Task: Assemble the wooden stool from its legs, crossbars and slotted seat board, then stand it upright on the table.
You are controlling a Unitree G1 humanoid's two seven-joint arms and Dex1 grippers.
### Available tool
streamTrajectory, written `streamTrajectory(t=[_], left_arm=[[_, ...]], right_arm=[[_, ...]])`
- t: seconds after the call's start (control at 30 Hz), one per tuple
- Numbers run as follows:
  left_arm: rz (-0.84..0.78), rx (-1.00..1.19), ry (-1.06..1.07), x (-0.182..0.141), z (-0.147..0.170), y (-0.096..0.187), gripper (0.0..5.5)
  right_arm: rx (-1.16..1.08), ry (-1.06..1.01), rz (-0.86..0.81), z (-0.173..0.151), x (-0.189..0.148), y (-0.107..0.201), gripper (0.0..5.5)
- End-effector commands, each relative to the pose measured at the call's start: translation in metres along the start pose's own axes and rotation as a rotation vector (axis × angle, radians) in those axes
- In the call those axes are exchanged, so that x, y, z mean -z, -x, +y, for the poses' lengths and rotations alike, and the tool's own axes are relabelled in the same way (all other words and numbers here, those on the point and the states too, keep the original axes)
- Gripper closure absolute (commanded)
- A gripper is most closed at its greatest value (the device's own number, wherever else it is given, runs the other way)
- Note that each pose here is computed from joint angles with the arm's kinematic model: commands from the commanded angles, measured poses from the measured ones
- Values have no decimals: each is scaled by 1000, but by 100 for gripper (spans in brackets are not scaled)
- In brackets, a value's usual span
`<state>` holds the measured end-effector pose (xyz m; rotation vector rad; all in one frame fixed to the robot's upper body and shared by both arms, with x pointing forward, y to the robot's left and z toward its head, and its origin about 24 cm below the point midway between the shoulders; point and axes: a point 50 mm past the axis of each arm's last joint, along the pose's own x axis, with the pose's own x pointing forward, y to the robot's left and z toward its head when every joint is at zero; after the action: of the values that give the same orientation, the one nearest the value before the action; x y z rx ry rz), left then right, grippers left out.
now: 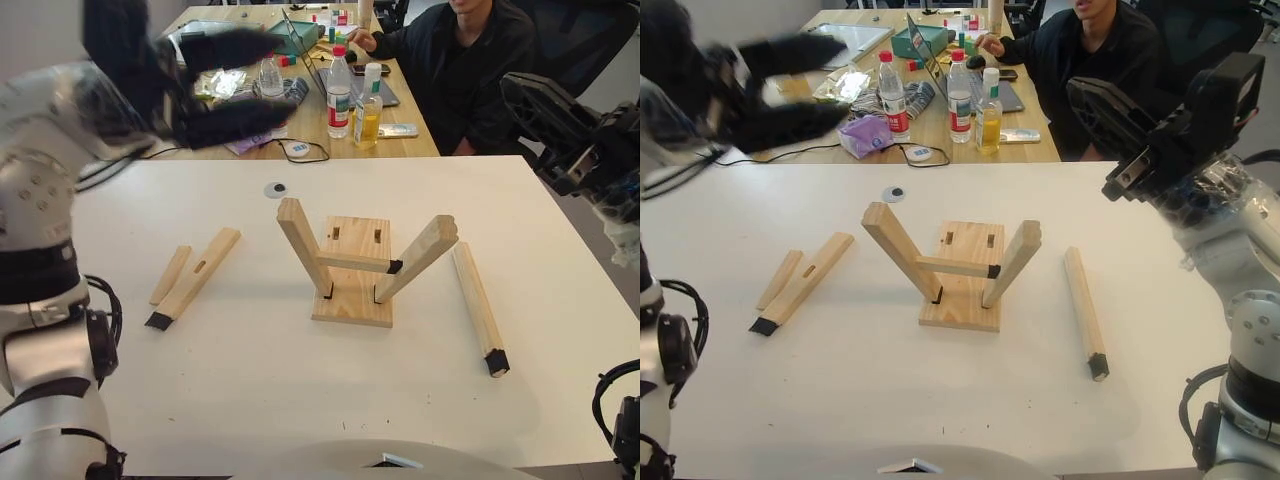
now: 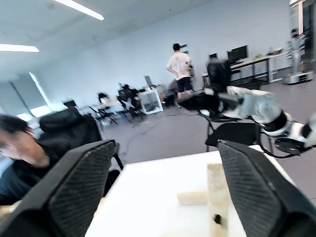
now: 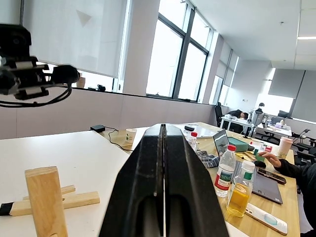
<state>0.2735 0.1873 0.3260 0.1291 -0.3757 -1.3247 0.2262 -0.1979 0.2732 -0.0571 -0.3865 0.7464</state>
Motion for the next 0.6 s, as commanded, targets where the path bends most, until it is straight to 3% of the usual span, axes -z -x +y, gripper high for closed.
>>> streamTrajectory(t=[0.03,0.2,0.27,0.43,0.53,0.6], left_arm=[[-126,7,40,-14,0,-6,239],[-225,13,90,-27,-3,-4,319],[-184,9,128,-11,-7,-4,350],[124,5,302,92,-36,-3,441],[401,132,404,166,-95,8,503],[530,194,398,196,-128,23,539]], right_arm=[[-13,24,8,1,-1,-3,550],[-37,35,-8,3,-8,-8,550],[-43,30,-2,4,-6,-8,550],[-53,15,24,7,-1,-7,550],[-57,7,44,10,2,-7,550],[-61,4,51,12,3,-7,550]])
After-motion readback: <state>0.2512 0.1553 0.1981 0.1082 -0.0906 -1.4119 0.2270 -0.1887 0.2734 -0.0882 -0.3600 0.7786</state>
